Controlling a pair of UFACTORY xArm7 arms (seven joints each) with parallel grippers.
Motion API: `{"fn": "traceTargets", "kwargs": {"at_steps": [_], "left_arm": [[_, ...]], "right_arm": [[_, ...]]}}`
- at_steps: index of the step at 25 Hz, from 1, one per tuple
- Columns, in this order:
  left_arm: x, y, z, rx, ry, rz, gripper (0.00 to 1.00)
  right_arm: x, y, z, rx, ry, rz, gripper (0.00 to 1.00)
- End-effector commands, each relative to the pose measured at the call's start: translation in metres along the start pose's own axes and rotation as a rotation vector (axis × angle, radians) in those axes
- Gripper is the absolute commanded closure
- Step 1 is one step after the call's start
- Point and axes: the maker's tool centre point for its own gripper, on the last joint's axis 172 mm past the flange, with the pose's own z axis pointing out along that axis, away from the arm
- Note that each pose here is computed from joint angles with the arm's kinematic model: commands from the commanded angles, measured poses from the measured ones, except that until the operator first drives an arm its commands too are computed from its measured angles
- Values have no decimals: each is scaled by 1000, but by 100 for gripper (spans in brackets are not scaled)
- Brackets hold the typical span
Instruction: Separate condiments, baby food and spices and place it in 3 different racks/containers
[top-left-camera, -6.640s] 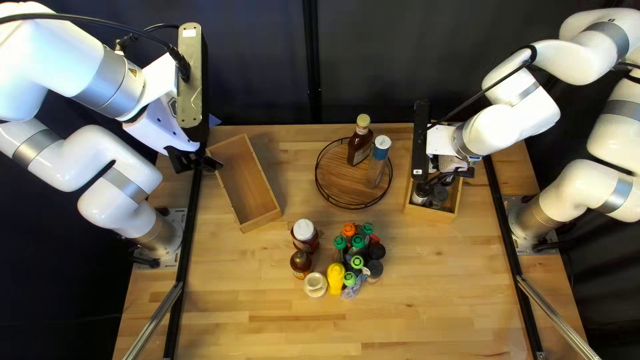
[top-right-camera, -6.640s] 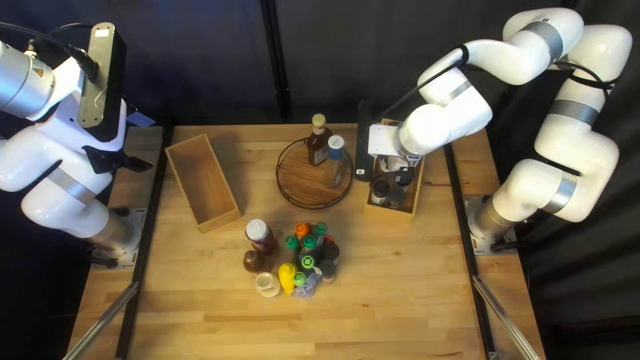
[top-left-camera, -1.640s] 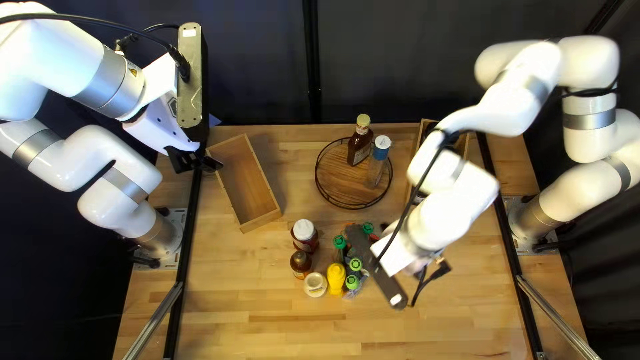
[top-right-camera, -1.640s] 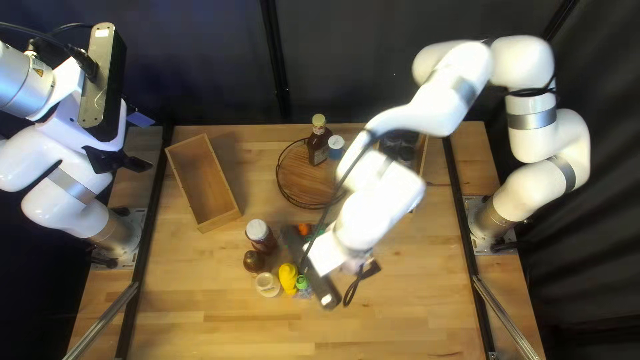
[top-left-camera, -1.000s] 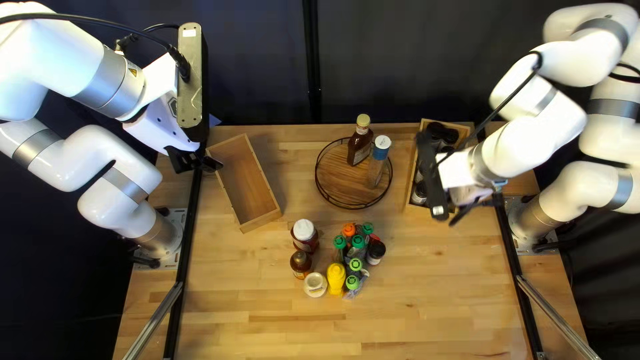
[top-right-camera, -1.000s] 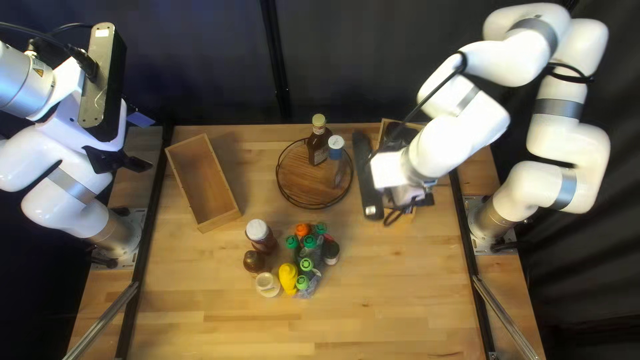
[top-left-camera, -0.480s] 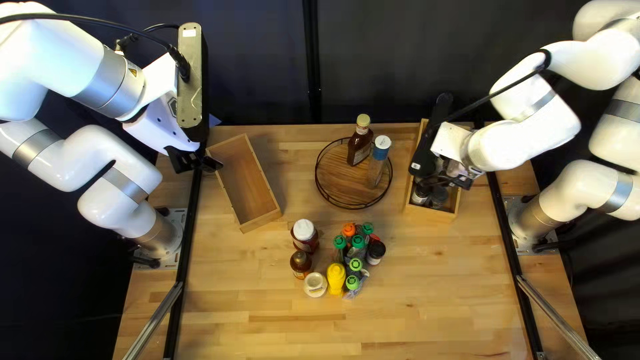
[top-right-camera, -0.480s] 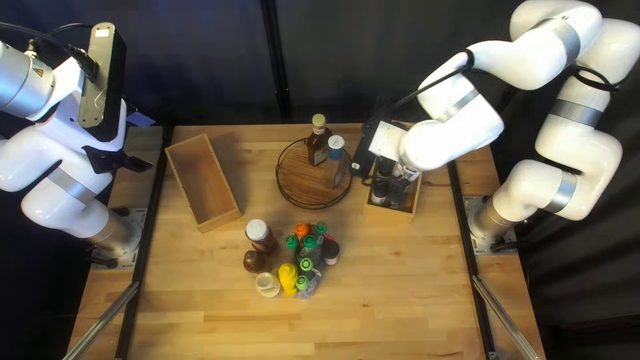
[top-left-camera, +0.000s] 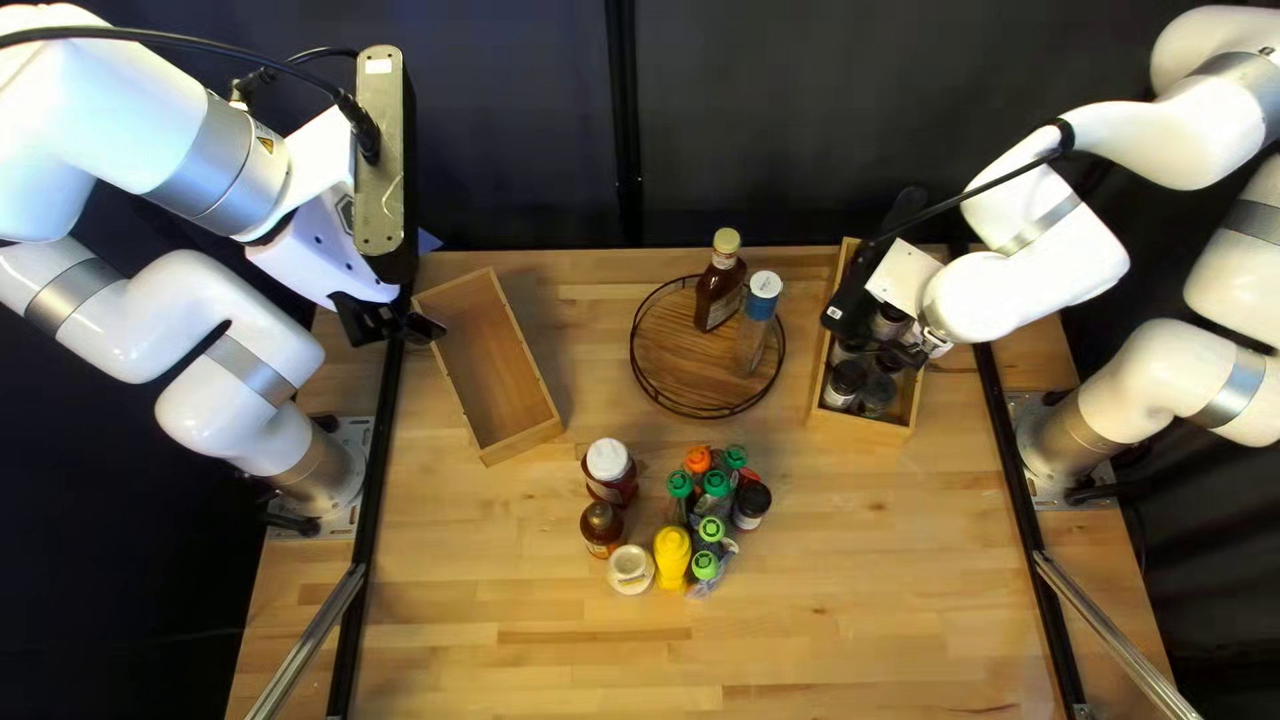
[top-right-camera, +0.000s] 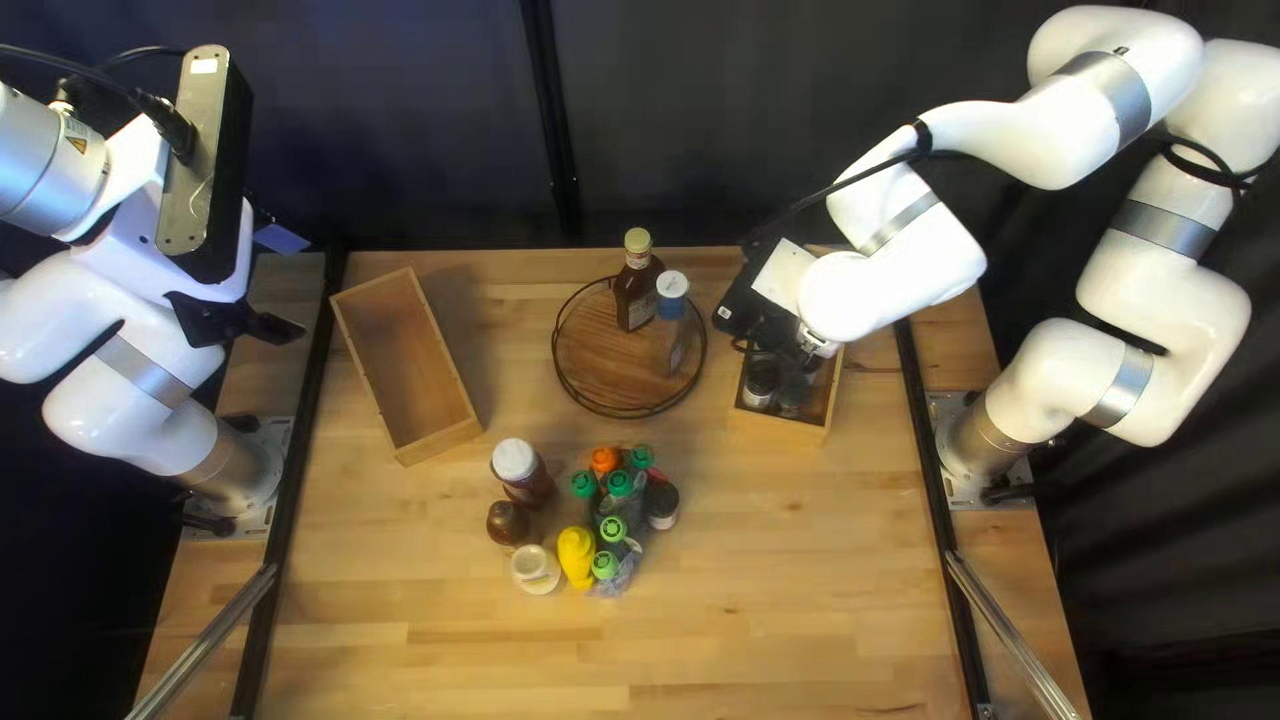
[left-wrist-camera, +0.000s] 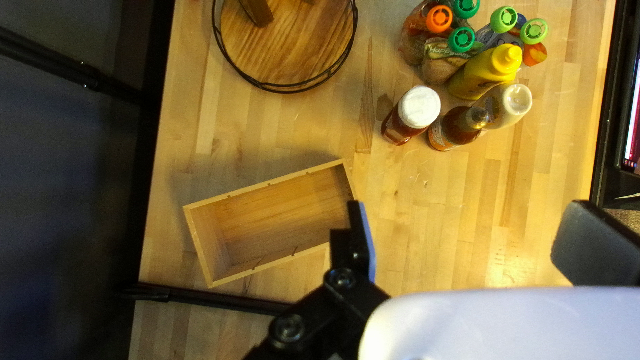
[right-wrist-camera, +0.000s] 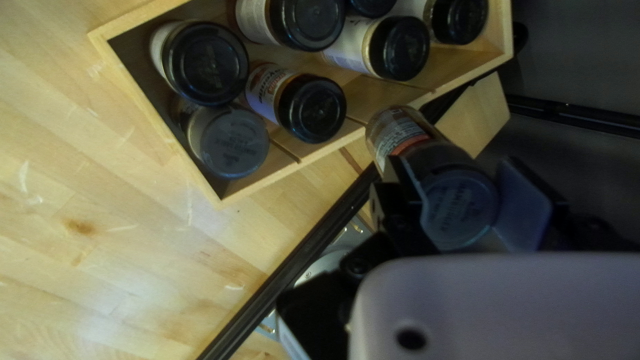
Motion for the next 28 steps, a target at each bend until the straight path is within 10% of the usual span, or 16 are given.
{"fn": "traceTargets", "kwargs": {"at_steps": [1, 20, 21, 22, 23, 28], "left_arm": [[0, 0, 0, 0, 0, 0, 0], [0, 0, 0, 0, 0, 0, 0], [0, 0, 0, 0, 0, 0, 0], [0, 0, 0, 0, 0, 0, 0], [0, 0, 0, 0, 0, 0, 0], [0, 0, 0, 0, 0, 0, 0]], "right_arm": [[5, -5, 6, 20, 5, -12, 100], [24, -12, 27, 159, 74, -58, 99], [24, -12, 26, 163, 72, -59, 81], [24, -13, 26, 167, 70, -61, 36], [24, -13, 25, 174, 67, -63, 12], [22, -14, 15, 195, 66, -78, 0]]}}
